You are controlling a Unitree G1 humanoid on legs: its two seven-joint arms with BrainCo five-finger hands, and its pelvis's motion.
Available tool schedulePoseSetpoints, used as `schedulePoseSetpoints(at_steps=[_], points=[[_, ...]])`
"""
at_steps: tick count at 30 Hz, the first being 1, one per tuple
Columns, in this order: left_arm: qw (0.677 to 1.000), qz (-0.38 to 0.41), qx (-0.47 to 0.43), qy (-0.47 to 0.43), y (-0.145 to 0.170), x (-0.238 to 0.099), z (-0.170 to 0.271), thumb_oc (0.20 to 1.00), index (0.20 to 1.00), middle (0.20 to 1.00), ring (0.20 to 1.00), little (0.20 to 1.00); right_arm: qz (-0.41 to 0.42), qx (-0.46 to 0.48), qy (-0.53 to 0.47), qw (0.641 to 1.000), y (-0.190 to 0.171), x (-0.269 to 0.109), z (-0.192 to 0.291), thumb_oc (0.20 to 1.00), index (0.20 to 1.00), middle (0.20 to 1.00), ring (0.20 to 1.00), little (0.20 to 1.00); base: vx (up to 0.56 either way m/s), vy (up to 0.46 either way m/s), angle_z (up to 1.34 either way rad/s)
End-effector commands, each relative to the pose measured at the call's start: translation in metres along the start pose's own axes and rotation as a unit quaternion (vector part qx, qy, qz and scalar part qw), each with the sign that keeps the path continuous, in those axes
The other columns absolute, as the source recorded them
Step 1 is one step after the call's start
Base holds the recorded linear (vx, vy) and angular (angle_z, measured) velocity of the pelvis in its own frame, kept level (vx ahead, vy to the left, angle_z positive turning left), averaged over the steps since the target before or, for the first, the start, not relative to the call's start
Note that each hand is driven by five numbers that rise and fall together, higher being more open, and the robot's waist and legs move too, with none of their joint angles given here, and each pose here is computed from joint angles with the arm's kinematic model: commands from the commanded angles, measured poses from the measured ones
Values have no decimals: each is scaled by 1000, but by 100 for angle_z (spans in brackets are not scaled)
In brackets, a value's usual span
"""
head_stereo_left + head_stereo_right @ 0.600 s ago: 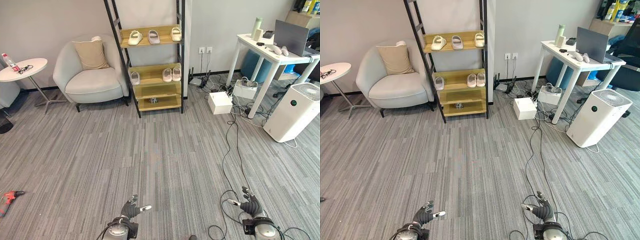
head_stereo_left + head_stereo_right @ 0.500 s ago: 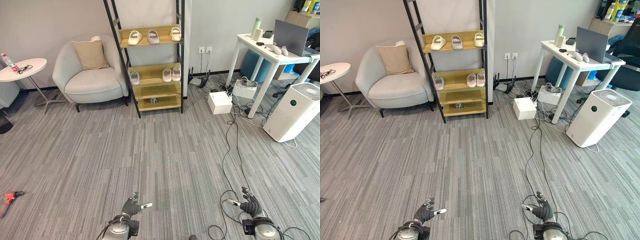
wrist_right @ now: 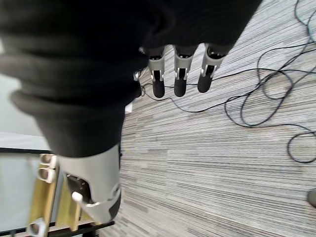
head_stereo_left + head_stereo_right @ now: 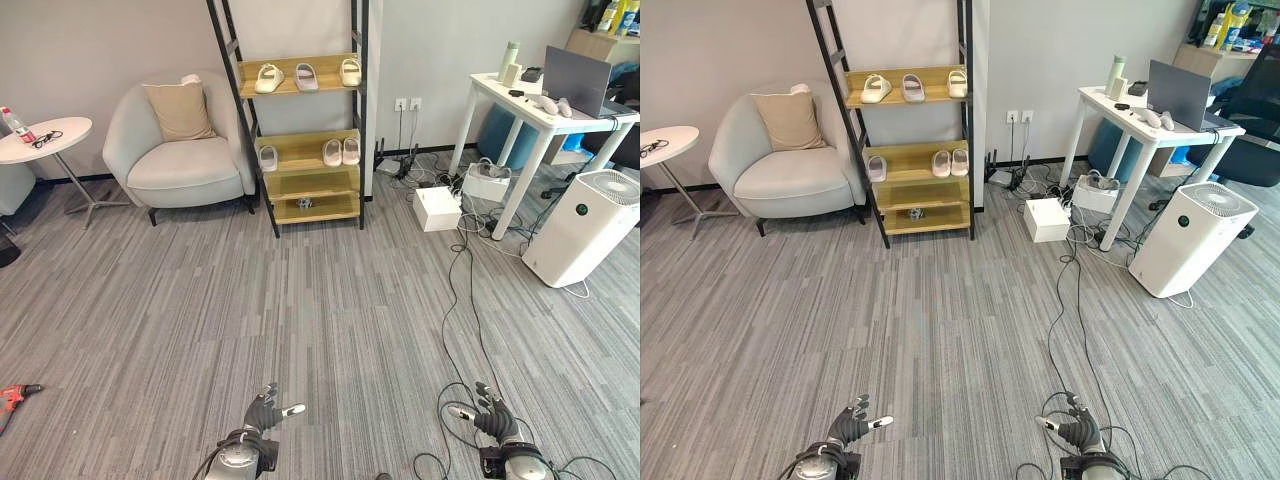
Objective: Arrange the slippers neatly on the shoe rack.
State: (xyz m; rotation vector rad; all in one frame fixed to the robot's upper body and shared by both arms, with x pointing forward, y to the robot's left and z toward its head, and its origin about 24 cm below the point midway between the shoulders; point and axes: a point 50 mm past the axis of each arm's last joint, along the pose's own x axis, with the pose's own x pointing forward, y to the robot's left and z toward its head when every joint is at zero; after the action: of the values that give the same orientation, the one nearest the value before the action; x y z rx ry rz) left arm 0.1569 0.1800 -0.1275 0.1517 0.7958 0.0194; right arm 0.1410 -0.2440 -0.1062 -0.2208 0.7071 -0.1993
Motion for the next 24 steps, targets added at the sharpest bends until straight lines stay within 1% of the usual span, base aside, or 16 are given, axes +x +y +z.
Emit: schedulePoseSetpoints(at_steps=[1, 15, 24], points=[[999, 11, -19, -46, 1, 8, 24, 1000, 1000, 1000, 1000, 1000, 5, 15, -49, 999, 3, 7, 20, 1000, 1000, 1000, 1000, 1000, 0, 0, 0], [998, 11, -34, -50, 1, 6, 25, 1000, 1000, 1000, 1000, 1000, 15, 12, -51, 999, 7, 6, 22, 1000, 1000, 1000, 1000, 1000, 0, 0, 0], [998, 6, -26, -59, -1, 8, 31, 1000, 1000, 1000, 1000, 1000, 21, 14, -56, 998, 11, 8, 27, 1000, 1000, 1000, 1000, 1000, 10, 11, 0]])
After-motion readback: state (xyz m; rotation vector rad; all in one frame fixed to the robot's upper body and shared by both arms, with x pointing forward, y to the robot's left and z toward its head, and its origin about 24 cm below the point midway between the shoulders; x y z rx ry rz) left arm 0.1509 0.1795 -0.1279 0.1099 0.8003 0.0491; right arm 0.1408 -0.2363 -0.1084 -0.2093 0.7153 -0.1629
